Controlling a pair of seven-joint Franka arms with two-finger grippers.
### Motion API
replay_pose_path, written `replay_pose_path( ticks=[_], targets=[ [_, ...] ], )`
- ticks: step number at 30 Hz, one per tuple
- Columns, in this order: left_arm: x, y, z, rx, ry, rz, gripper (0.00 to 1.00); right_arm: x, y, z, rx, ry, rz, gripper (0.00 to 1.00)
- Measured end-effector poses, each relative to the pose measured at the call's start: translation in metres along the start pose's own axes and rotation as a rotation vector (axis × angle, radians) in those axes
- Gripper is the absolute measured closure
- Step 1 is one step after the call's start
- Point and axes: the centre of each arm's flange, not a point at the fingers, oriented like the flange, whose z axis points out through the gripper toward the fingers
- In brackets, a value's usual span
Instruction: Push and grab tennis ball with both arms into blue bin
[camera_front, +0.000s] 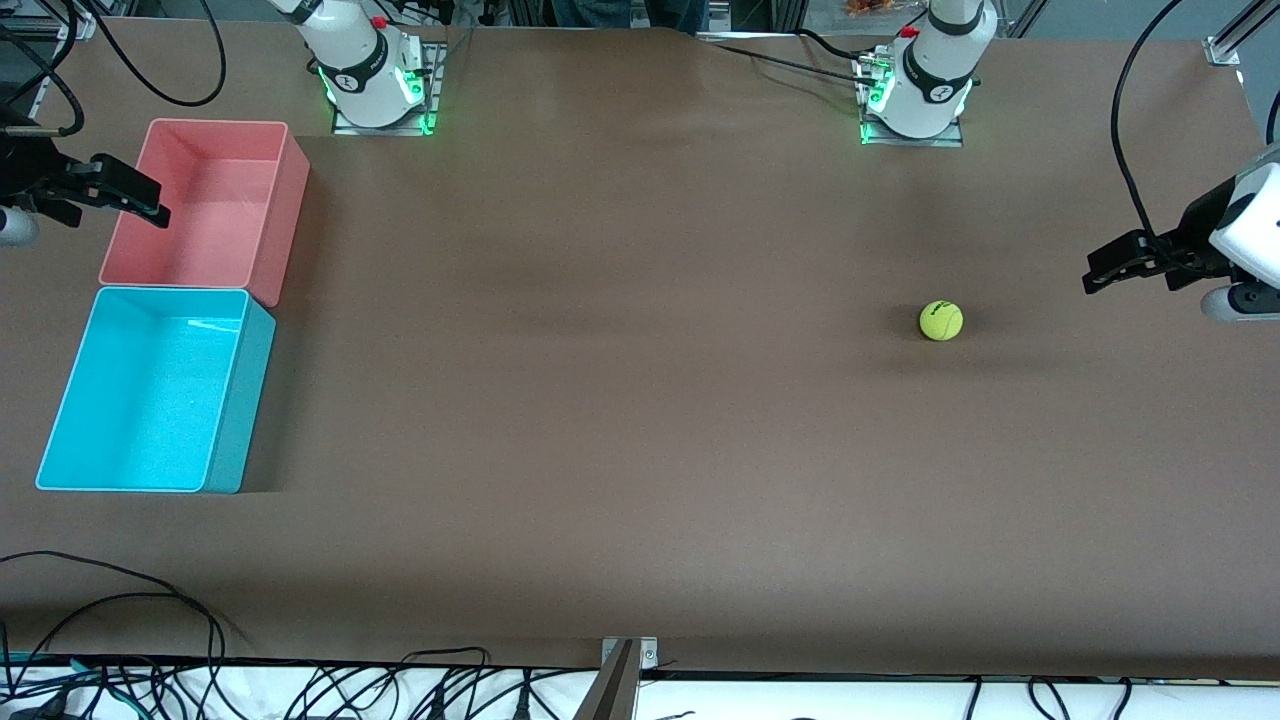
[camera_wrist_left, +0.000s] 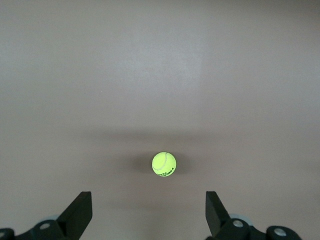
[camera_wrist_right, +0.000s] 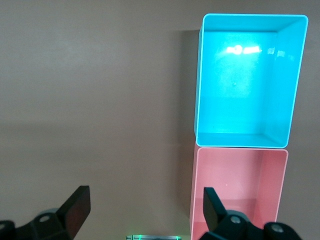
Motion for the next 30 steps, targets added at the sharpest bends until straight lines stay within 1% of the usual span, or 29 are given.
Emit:
replay_pose_path(
  ticks=[30],
  targets=[
    [0.001, 0.0005, 0.0022, 0.0, -0.004, 0.001, 0.0, -0.0002, -0.0053, -0.0002, -0.001, 0.0, -0.01, 0.0]
  ],
)
